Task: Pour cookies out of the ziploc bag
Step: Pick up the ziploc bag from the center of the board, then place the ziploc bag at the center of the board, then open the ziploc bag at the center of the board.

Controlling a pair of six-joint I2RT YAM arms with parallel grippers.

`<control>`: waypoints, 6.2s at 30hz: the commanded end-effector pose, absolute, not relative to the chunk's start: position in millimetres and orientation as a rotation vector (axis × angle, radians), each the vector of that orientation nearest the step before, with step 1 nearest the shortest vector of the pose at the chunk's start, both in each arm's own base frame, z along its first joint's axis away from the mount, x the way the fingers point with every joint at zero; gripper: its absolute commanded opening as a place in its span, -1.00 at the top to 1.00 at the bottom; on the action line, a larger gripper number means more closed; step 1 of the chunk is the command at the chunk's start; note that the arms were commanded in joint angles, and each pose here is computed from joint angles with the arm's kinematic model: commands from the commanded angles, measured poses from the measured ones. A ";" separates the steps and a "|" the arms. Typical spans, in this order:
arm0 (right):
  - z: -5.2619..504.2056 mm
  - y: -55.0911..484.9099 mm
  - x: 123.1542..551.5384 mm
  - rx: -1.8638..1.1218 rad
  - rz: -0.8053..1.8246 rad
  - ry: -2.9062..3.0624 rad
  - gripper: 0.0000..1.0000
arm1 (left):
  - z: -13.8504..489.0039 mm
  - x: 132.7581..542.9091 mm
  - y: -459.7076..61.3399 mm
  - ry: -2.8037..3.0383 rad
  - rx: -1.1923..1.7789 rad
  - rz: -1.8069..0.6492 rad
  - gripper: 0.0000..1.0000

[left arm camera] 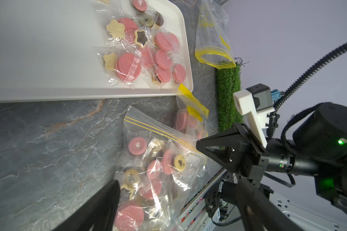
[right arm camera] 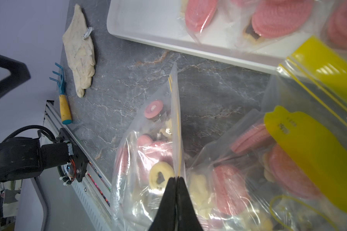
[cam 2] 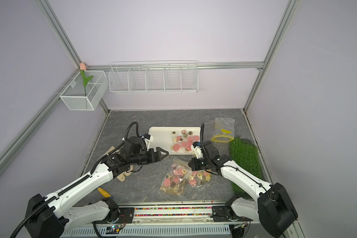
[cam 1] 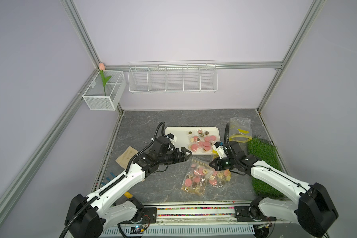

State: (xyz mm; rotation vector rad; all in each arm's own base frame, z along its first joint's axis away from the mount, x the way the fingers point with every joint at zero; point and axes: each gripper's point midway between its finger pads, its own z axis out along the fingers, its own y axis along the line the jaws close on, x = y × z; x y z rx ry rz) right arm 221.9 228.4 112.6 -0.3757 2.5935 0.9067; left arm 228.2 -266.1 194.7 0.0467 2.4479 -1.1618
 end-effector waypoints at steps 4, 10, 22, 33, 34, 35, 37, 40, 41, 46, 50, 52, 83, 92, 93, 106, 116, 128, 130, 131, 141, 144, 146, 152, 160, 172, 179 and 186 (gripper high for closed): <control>154.5 258.4 236.3 -0.413 0.910 2.446 0.87 | 208.6 232.7 -262.3 2.387 -0.085 -1.227 -0.75; 179.2 276.1 250.9 -0.366 0.908 2.351 0.86 | 204.8 229.8 -259.9 2.392 -0.160 -1.260 -0.65; 258.3 298.0 268.2 -0.258 0.957 2.123 0.87 | 240.3 232.4 -248.6 2.279 -0.245 -1.294 -0.52; 220.0 298.5 220.7 -0.389 0.876 2.120 0.87 | 218.4 227.1 -263.9 2.273 -0.367 -1.448 -0.32; 217.2 299.5 218.8 -0.397 0.878 2.121 0.86 | 214.9 227.2 -264.7 2.275 -0.380 -1.453 -0.29; 212.0 300.4 215.9 -0.408 0.879 2.129 0.87 | 211.3 227.1 -265.9 2.277 -0.392 -1.458 -0.26; 207.2 301.3 212.7 -0.420 0.877 2.137 0.86 | 206.7 226.1 -269.0 2.285 -0.407 -1.479 -0.18; 205.9 305.1 206.1 -0.463 0.881 2.127 0.87 | 200.4 225.2 -274.7 2.314 -0.413 -1.490 -0.15; 206.1 304.7 205.3 -0.465 0.874 2.124 0.87 | 199.3 225.1 -277.2 2.318 -0.411 -1.500 -0.15; 207.5 305.3 201.3 -0.464 0.891 2.107 0.87 | 199.7 227.0 -282.8 2.315 -0.407 -1.511 -0.10; 209.0 304.9 200.8 -0.464 0.887 2.101 0.86 | 196.7 230.2 -283.7 2.311 -0.420 -1.503 0.06; 210.6 304.9 200.8 -0.465 0.887 2.095 0.87 | 196.6 230.3 -286.8 2.314 -0.409 -1.514 0.15; 208.8 308.5 192.0 -0.495 0.865 2.136 0.00 | 199.3 238.0 -293.6 2.310 -0.274 -1.432 1.00; 228.5 282.0 198.8 -0.418 0.778 2.137 -0.66 | 211.9 236.6 -297.2 2.343 0.026 -1.271 1.00; 229.6 279.7 200.4 -0.410 0.766 2.145 -0.70 | 212.6 236.2 -298.6 2.347 0.052 -1.266 1.00; 225.5 276.7 224.4 -0.289 0.918 2.259 -0.73 | 193.0 222.6 -300.6 2.444 0.193 -1.224 1.00; 219.9 309.4 246.0 -0.225 1.054 2.290 -0.47 | 189.6 219.6 -302.3 2.455 0.195 -1.238 1.00; 204.1 311.5 259.5 -0.127 1.046 2.311 -0.07 | 188.7 218.0 -297.1 2.467 0.189 -1.204 1.00; 201.1 306.2 259.9 -0.111 1.031 2.309 -0.02 | 187.9 218.0 -296.7 2.465 0.183 -1.208 1.00; 202.3 304.7 260.4 -0.107 1.029 2.305 0.00 | 188.5 217.9 -297.6 2.464 0.179 -1.217 1.00; 175.4 306.2 251.4 -0.144 1.036 2.375 0.14 | 191.5 220.7 -301.3 2.454 0.172 -1.234 1.00; 172.6 304.4 251.6 -0.131 1.028 2.379 0.15 | 192.7 220.3 -301.5 2.456 0.178 -1.235 1.00; 172.6 304.3 251.6 -0.130 1.029 2.380 0.17 | 193.5 219.9 -300.3 2.451 0.181 -1.230 1.00; 178.4 311.5 249.9 -0.158 1.080 2.362 0.19 | 190.7 219.5 -298.6 2.454 0.174 -1.222 1.00; 170.6 312.1 250.3 -0.149 1.069 2.388 0.34 | 192.7 219.8 -298.6 2.447 0.182 -1.220 1.00; 171.1 316.1 247.7 -0.166 1.102 2.388 0.59 | 188.8 221.7 -298.3 2.454 0.182 -1.203 1.00; 173.2 319.4 244.8 -0.190 1.131 2.382 0.79 | 186.1 223.0 -297.2 2.459 0.176 -1.187 1.00; 177.6 320.8 243.6 -0.203 1.156 2.356 0.87 | 180.6 224.5 -293.7 2.478 0.177 -1.142 0.89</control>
